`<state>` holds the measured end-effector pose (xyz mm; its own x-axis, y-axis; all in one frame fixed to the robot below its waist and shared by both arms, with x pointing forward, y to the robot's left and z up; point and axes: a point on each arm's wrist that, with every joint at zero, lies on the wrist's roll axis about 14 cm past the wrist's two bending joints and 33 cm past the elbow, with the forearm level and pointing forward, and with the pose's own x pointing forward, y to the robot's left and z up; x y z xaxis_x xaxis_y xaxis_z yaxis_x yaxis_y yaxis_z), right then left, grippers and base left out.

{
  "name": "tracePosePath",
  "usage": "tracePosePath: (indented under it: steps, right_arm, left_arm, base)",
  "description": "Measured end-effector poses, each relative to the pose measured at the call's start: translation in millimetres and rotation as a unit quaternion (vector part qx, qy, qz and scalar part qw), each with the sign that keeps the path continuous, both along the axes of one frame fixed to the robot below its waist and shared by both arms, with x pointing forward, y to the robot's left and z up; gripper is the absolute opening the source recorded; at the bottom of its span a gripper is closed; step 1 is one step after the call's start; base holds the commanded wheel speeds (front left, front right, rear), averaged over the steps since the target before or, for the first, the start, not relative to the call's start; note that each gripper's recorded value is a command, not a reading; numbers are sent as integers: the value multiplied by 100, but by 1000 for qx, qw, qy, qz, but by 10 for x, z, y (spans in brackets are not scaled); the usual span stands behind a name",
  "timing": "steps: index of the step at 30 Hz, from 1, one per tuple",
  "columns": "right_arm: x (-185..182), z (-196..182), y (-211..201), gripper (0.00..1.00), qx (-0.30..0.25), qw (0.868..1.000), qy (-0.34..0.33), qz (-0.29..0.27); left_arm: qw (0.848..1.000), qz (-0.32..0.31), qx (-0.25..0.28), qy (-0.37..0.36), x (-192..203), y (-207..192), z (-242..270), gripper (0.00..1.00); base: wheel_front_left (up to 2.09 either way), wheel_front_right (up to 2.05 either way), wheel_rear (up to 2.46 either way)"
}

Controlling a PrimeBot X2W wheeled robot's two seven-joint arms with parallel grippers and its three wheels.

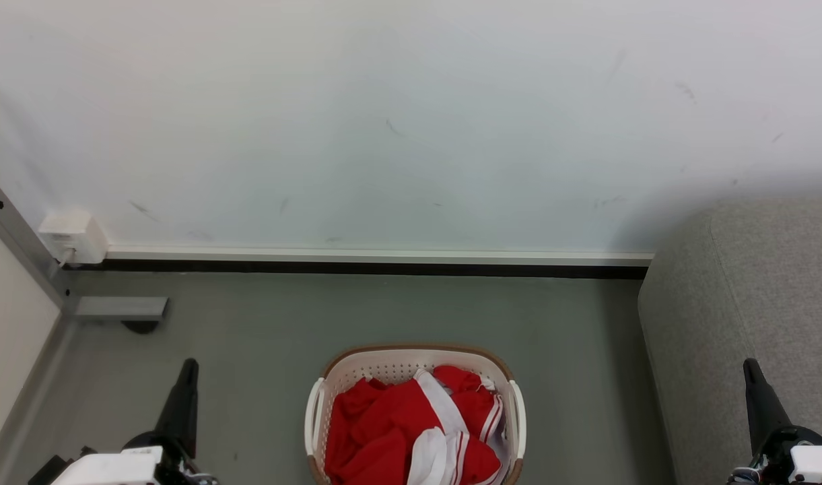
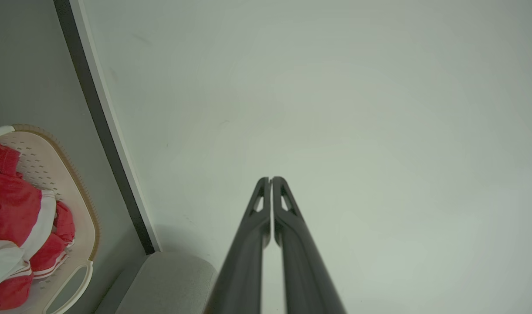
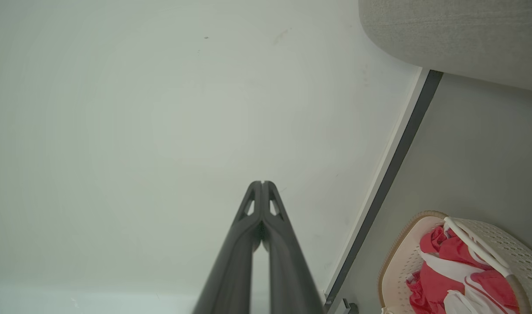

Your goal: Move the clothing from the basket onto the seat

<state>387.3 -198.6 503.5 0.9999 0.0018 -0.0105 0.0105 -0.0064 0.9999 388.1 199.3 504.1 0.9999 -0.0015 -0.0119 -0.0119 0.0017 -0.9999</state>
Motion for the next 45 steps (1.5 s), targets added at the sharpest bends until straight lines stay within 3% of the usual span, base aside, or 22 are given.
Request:
tracePosePath:
  steps: [45]
  right_arm:
    - [0, 0, 0, 0, 0, 1000, 0, 0]
  left_arm:
    - [1000, 0, 0, 0, 0, 0, 2, 0]
  base:
    - [0, 0, 0]
